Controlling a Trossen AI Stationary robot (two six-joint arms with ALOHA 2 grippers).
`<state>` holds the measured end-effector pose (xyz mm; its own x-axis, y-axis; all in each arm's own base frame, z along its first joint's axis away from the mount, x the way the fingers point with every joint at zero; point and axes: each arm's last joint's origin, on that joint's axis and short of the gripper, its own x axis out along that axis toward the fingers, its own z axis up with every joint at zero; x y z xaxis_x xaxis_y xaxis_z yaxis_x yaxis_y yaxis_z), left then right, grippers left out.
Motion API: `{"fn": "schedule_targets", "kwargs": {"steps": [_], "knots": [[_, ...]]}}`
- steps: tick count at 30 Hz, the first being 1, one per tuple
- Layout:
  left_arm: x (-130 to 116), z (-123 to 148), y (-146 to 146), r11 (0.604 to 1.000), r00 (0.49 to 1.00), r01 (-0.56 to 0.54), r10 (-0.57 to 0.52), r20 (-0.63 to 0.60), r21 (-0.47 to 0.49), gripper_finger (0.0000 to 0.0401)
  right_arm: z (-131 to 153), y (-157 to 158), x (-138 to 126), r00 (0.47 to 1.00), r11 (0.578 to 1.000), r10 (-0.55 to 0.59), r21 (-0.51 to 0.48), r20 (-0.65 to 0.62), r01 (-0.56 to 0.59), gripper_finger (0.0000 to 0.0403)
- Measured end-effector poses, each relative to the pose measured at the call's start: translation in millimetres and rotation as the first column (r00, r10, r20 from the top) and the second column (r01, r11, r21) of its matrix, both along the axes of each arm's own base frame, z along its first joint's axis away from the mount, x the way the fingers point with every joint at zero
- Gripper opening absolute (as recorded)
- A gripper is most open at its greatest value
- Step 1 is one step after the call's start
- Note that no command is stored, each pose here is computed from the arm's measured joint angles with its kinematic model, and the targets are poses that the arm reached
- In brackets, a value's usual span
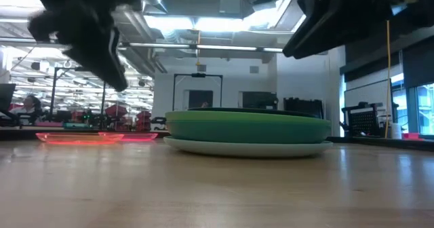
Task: Stack plastic plates
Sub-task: Stack the transparent orange plate on top of the transparent green plate
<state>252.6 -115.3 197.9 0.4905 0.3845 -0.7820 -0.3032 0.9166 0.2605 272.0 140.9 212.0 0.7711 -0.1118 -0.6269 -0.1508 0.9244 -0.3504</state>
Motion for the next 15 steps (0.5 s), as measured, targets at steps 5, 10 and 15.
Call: {"fn": "schedule_targets", "kwargs": {"steps": [5,10,15], "knots": [[-3,-8,27,0.991,0.982,-0.104,0.115,-0.148,0.083,0.0109,-2,-2,-2,0.999,0.999,-0.026,-0.03,-0.021,0.026,0.0111],[2,-15,48,0.978,0.96,-0.173,0.195,-0.203,0.119,0.0109,-2,-3,-2,0.999,0.999,-0.036,-0.036,-0.021,0.035,0.0111],[7,-24,67,0.96,0.928,-0.257,0.277,-0.249,0.109,0.0109,-2,-3,-2,0.999,0.999,-0.036,-0.036,-0.021,0.035,0.0111]]}}
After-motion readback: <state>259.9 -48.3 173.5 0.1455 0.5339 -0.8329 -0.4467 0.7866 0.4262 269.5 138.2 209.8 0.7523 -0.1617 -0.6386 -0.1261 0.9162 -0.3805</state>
